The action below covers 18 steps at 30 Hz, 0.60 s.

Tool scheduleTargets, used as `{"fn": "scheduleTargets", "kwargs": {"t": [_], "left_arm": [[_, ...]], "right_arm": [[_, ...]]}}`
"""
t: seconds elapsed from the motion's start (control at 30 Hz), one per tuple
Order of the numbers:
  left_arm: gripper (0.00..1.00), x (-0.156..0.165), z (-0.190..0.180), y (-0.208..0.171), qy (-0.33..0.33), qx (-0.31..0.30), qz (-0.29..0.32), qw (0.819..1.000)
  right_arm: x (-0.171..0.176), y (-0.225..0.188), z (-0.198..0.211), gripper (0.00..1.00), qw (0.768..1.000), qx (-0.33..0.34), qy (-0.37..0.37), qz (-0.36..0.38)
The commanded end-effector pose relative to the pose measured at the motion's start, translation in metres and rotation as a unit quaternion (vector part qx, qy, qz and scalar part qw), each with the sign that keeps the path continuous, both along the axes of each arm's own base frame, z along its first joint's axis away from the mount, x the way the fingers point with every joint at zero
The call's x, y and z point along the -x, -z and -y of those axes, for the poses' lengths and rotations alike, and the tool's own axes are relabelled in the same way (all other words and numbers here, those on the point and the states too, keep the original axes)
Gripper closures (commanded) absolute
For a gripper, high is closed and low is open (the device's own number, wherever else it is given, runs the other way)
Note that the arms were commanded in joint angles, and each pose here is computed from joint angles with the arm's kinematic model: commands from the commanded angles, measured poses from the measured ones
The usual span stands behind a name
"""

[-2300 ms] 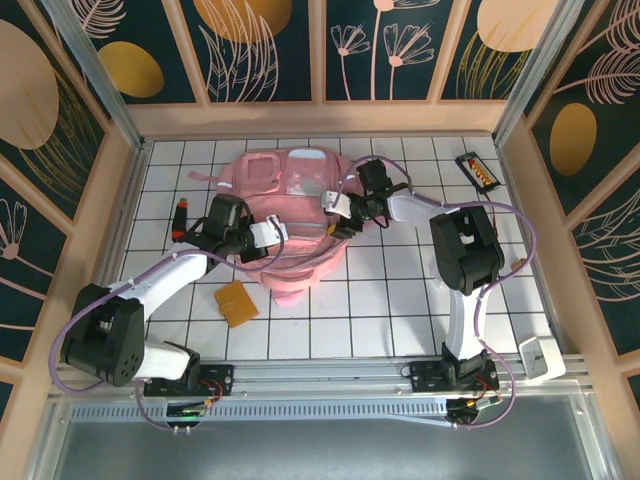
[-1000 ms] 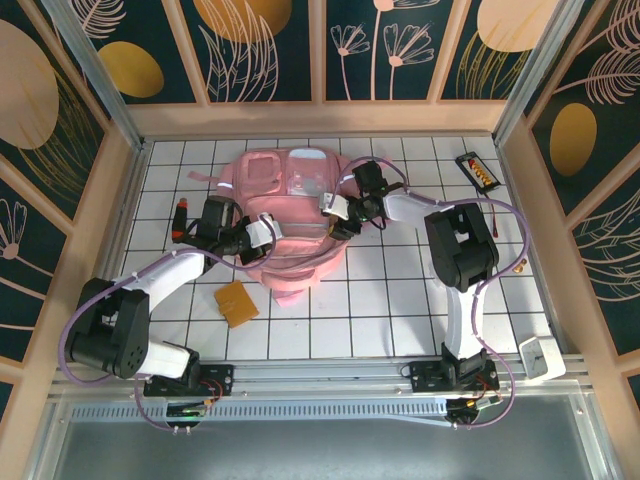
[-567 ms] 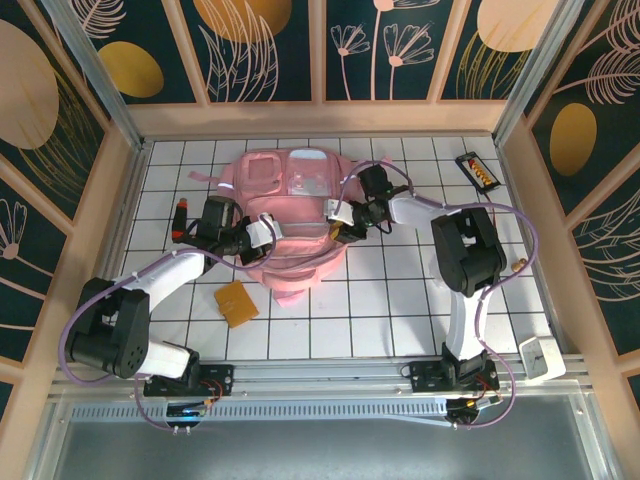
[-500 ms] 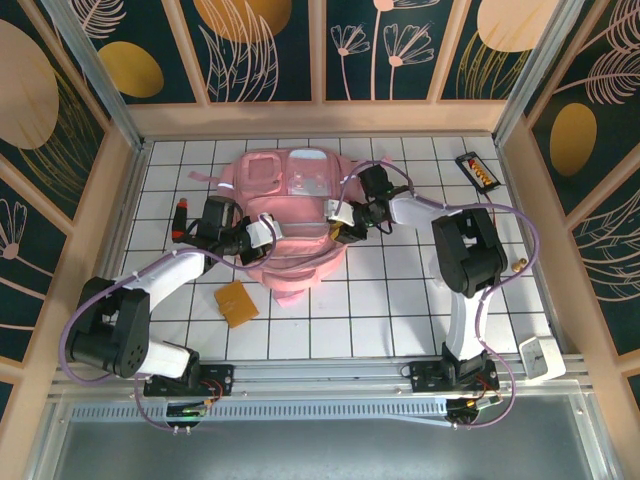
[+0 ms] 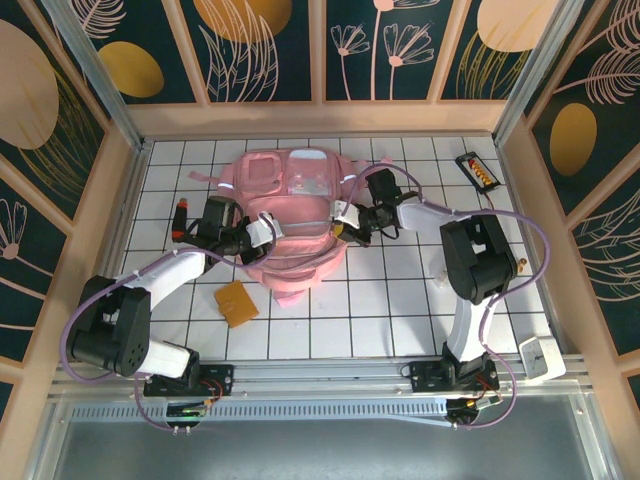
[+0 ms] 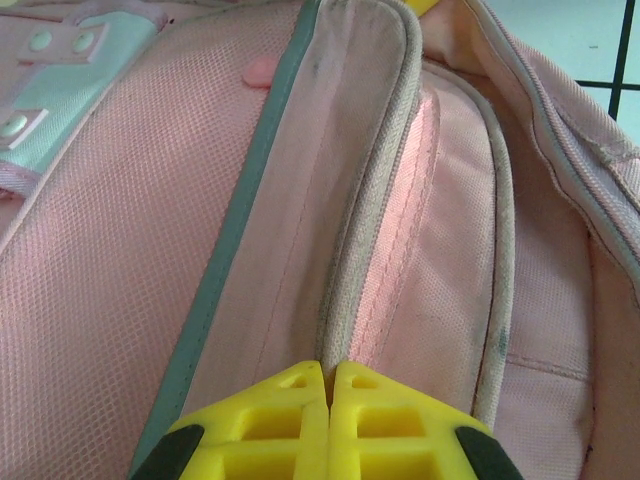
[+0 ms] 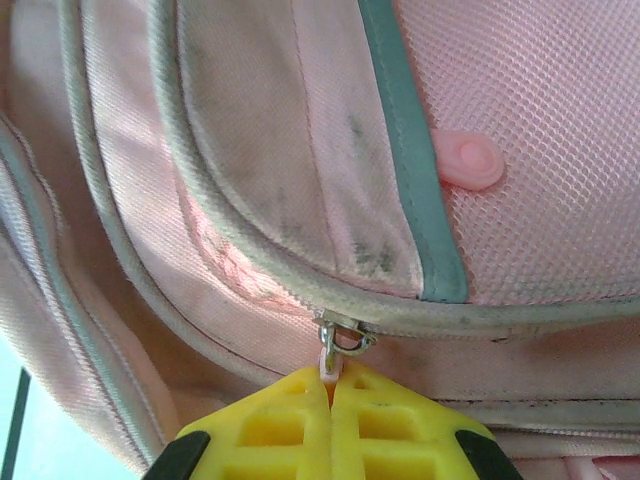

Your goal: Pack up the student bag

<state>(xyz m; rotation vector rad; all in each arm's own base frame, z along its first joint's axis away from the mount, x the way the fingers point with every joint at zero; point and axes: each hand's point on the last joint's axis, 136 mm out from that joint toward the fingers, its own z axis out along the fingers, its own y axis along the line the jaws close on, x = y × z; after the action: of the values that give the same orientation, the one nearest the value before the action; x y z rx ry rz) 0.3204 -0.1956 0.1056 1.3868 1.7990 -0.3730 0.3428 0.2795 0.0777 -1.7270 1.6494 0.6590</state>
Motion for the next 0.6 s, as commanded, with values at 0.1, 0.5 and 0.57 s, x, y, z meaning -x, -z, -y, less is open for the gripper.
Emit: {"fn": "scheduleTargets", "kwargs": {"t": [0.1, 0.5, 0.57], "left_arm": [[1.00, -0.007, 0.009, -0.016, -0.007, 0.039, 0.000, 0.999], [1.00, 0.005, 0.055, -0.023, 0.021, 0.110, -0.040, 0.993], [1.00, 0.007, 0.066, -0.021, 0.028, 0.113, -0.049, 0.992]], "right_arm": [[0.025, -0.029, -0.006, 1.00, 0.998, -0.062, -0.017, -0.016], [0.043, -0.037, -0.023, 1.00, 0.994, -0.099, -0.014, -0.036], [0.045, -0.036, -0.030, 1.00, 0.994, -0.103, -0.012, -0.043]]}}
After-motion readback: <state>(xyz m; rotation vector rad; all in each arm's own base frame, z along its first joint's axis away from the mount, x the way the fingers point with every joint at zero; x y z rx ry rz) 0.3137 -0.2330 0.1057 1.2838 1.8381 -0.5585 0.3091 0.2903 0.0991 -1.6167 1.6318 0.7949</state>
